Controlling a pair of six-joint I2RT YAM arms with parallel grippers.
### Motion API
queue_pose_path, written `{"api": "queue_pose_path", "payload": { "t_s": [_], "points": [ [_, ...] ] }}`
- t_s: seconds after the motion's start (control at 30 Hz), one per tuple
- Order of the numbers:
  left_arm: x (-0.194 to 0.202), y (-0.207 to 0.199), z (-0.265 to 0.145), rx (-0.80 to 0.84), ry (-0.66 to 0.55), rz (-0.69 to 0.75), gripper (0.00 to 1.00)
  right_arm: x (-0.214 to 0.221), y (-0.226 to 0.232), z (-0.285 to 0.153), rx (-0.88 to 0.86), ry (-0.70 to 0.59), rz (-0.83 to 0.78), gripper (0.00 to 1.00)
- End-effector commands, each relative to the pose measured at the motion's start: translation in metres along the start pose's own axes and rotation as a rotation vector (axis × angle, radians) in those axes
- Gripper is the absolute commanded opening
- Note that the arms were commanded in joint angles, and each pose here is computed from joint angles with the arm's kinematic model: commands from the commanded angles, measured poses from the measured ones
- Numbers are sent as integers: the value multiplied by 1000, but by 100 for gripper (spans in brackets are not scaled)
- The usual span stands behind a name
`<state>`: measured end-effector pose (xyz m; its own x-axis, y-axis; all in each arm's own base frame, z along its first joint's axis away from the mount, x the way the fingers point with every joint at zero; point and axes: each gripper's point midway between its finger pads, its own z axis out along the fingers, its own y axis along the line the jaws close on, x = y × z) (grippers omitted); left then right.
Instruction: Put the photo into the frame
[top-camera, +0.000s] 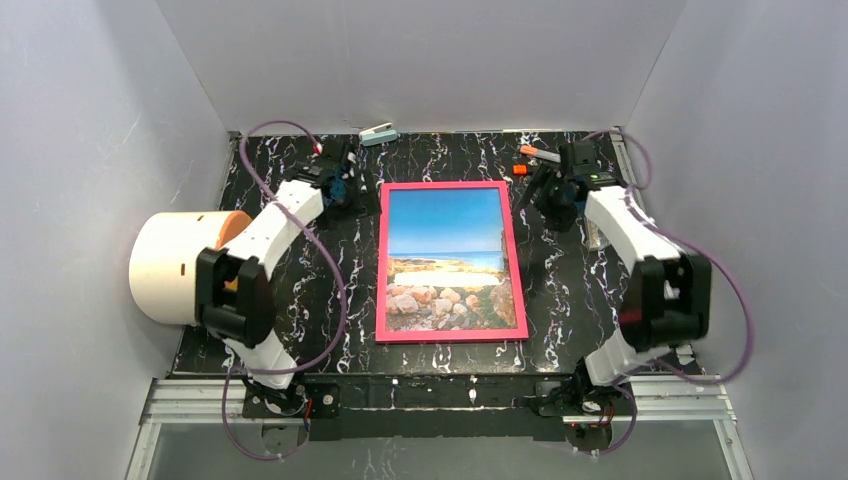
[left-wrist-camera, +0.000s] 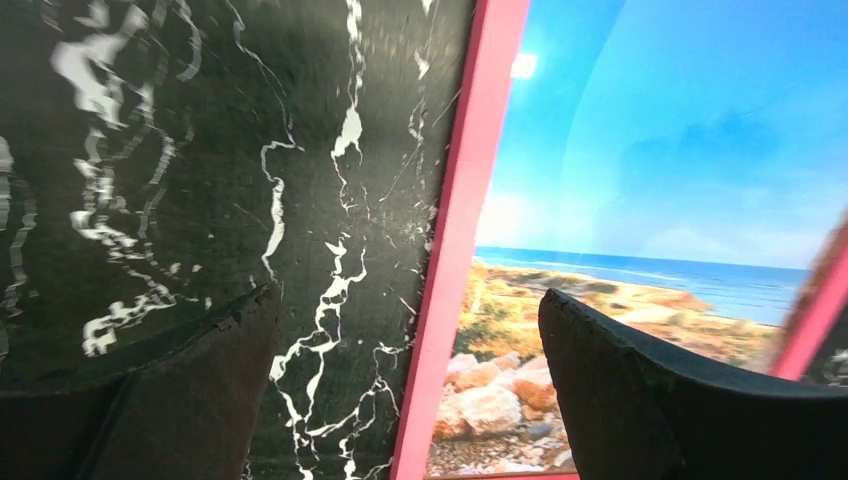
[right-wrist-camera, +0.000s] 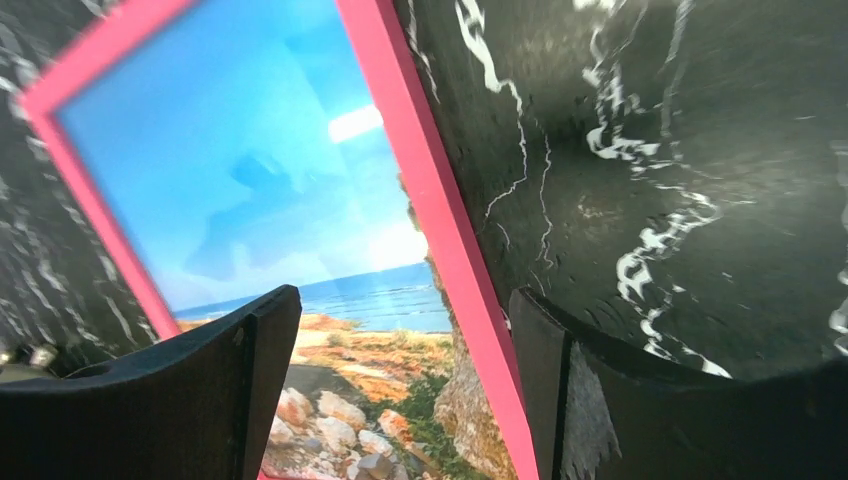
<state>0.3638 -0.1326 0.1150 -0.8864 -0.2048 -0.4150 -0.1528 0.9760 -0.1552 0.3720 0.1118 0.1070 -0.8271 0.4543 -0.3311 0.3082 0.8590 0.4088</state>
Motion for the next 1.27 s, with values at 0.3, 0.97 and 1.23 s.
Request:
{"api": "queue_pose_path", "payload": {
  "t_s": [0.3,0.97,1.23],
  "points": [
    [-33,29,-237,142,-550,-42,99,-34,2,-218,-71,-604,-32,87],
    [72,109,-370,219,-810,-45,99,20,-21,-378,-146,-856,-108,99],
    [76,117,-370,186,-804,-75,98,25,-26,-383,-132,-862,-121,99]
  ]
}}
